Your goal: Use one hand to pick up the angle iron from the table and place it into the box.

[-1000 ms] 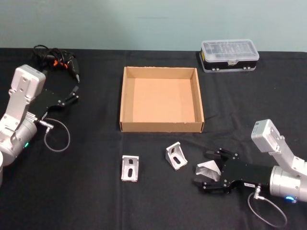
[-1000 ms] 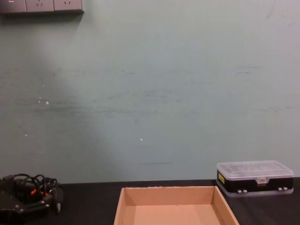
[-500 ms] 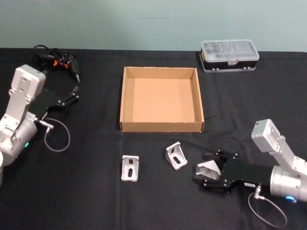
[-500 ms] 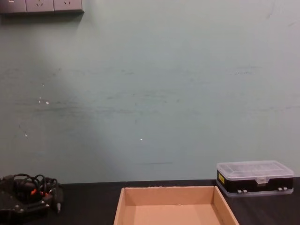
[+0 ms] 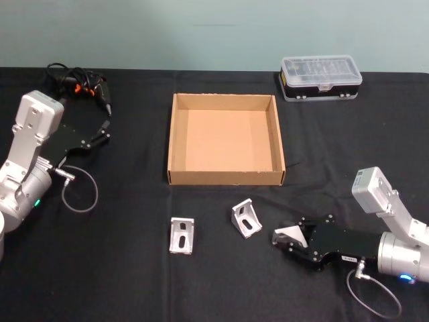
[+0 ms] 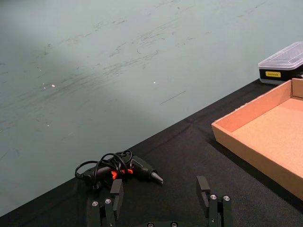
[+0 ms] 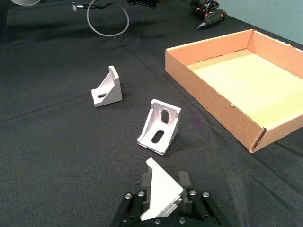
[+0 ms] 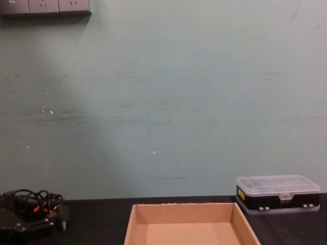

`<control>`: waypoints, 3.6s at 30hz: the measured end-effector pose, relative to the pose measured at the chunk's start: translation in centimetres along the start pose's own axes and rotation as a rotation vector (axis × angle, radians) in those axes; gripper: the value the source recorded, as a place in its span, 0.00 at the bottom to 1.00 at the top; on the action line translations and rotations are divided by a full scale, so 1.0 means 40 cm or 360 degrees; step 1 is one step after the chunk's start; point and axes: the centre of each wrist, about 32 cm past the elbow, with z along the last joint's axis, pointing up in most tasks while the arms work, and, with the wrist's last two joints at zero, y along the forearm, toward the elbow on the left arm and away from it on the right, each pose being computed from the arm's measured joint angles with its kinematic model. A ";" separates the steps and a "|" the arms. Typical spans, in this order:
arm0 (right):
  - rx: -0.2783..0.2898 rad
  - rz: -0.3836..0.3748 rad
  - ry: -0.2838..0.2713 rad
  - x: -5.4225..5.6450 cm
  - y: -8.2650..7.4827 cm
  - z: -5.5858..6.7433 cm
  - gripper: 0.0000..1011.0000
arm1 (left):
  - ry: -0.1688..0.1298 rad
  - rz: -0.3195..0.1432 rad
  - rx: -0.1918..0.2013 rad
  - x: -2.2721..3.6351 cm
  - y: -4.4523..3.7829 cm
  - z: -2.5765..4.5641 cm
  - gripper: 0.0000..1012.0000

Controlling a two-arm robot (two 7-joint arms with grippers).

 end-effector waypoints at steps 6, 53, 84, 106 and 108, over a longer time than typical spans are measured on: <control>0.0001 0.0001 0.0000 0.000 0.000 0.000 0.30 | 0.0000 0.0000 0.0000 0.000 0.000 0.000 1.00; 0.0181 -0.0444 -0.0013 0.148 0.258 0.287 0.30 | 0.0000 0.0000 0.0000 0.000 0.000 0.000 1.00; -0.0163 -0.0608 0.0102 0.158 0.422 0.305 0.32 | 0.0000 0.0000 0.0000 0.000 0.000 0.000 1.00; -0.0156 -0.0605 0.0097 0.157 0.420 0.306 0.97 | 0.0000 0.0000 0.0000 0.000 0.000 0.000 1.00; -0.0156 -0.0605 0.0097 0.157 0.420 0.306 0.99 | 0.0000 0.0000 0.0000 0.000 0.000 0.000 1.00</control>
